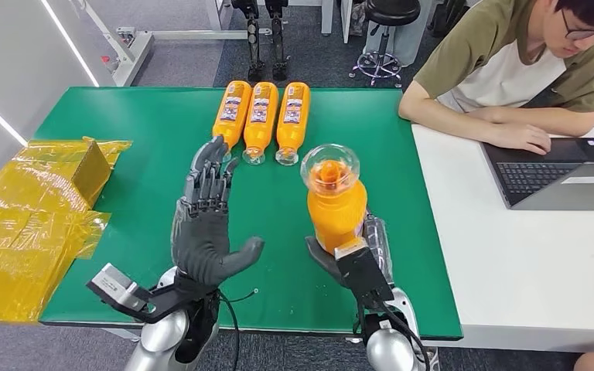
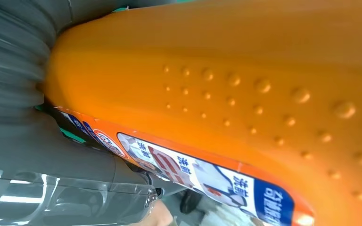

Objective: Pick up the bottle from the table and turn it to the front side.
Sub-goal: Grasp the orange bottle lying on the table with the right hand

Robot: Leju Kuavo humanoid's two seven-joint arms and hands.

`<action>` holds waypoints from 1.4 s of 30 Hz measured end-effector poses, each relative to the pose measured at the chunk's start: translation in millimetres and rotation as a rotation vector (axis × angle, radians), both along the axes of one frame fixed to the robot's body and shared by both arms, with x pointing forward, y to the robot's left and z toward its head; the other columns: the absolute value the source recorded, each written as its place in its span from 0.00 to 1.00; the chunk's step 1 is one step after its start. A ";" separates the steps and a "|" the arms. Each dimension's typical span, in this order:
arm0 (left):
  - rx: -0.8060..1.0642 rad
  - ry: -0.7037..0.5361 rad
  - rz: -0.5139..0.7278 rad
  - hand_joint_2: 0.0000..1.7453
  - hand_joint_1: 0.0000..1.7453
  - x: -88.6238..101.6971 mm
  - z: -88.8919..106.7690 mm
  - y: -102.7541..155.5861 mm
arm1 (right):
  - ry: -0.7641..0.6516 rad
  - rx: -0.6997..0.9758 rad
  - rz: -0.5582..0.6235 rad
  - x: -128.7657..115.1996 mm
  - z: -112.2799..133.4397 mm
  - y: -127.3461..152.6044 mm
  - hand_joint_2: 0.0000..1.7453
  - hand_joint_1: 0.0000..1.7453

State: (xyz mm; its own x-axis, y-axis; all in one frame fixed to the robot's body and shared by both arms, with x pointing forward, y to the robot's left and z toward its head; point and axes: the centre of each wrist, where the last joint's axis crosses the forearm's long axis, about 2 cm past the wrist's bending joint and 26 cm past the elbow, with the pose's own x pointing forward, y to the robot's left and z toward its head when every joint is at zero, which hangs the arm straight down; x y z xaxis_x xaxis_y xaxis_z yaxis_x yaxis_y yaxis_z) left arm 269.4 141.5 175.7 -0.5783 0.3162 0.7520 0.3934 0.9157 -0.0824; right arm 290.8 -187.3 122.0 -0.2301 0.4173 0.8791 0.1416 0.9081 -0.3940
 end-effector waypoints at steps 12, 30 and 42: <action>0.060 -0.053 -0.181 1.00 0.00 1.2 4.6 -7.4 | 0.129 -0.318 0.183 -14.3 1.2 -0.8 1.00 1.00; 0.042 -0.026 -0.248 1.00 0.00 9.4 1.0 -10.0 | 0.006 -0.568 0.276 26.3 30.4 -23.0 1.00 1.00; 0.044 -0.002 -0.253 1.00 0.00 9.4 -5.3 -10.1 | 0.008 -0.603 0.292 36.1 28.3 -27.1 1.00 1.00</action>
State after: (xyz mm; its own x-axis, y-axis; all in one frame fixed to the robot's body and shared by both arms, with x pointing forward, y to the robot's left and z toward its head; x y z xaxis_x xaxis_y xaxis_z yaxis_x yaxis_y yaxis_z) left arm 278.8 131.4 170.4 -0.4864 0.4174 0.7676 0.6102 0.7910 -0.0435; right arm 327.0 -214.4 150.3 -0.4024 0.7578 0.5137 -0.0817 0.5292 -0.8446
